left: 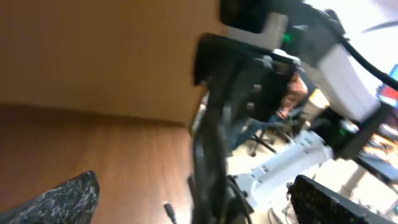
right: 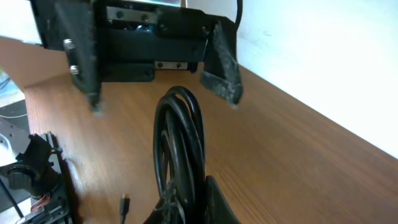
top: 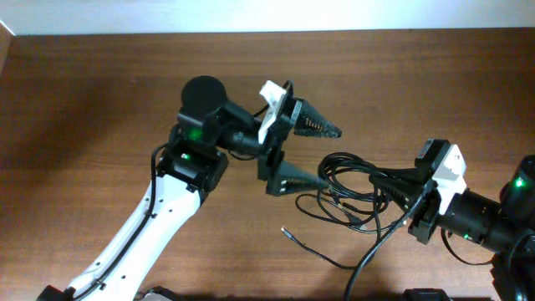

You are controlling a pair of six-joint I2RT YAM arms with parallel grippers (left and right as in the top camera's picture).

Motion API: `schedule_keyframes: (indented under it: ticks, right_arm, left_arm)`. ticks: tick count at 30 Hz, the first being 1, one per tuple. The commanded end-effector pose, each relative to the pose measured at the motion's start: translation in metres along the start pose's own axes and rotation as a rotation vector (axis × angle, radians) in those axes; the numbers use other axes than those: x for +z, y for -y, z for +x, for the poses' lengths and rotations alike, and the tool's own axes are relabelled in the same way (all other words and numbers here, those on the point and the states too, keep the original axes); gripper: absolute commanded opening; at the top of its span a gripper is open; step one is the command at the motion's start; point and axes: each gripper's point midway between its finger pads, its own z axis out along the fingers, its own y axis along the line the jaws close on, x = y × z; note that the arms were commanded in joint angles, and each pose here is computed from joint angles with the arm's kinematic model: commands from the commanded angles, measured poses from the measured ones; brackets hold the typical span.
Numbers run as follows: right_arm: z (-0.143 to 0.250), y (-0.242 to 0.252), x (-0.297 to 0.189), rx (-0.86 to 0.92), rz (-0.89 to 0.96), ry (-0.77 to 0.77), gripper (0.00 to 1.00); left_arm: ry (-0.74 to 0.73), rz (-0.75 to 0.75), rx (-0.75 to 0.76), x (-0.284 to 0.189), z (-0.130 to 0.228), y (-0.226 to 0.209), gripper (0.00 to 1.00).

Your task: Untangle cables

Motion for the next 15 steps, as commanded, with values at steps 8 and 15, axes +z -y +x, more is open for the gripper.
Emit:
schedule_keyframes:
  ticks: [8, 15]
  right_arm:
    - [0.015, 0.033, 0.001, 0.133, 0.163, -0.073, 0.04]
    - [0.024, 0.041, -0.001, 0.150, 0.219, -0.114, 0.04]
  left_arm:
    - [0.031, -0.425, -0.223, 0.011, 0.016, -0.067, 0.99]
    - [0.008, -0.596, -0.275, 0.017, 0.033, -0.085, 0.99]
